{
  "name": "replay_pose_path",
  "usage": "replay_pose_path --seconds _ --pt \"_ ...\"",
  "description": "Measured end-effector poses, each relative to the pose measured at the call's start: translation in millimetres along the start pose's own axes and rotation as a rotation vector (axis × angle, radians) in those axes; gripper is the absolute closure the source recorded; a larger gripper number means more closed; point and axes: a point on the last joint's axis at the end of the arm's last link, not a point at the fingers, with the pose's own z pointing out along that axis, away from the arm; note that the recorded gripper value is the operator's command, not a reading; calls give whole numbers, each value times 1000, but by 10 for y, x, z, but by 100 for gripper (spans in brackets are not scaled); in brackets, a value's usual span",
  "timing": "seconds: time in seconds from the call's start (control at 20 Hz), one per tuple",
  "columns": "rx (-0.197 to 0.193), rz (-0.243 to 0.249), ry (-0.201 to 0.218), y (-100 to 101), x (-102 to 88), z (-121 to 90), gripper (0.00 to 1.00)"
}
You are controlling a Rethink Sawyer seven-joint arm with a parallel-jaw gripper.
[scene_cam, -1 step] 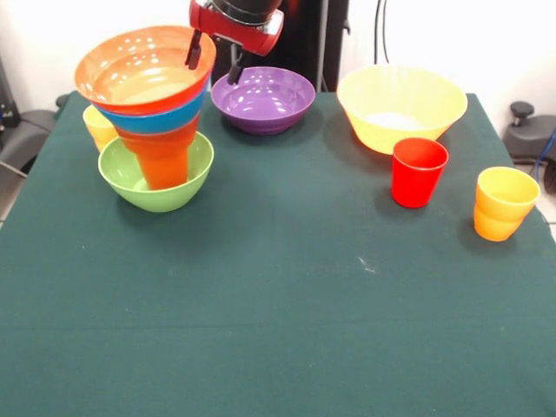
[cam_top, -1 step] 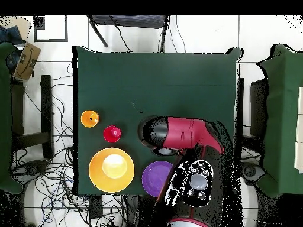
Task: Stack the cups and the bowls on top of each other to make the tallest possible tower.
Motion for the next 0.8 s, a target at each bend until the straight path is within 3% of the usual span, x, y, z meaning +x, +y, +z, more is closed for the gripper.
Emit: replay_pose_path --seconds 0.2,0.6,0.8 --pt "7 -1 -6 4 46 -63 0" --pt "31 2 -90 3 78 -532 0" --pt "35 5 -111 0 94 -675 0"
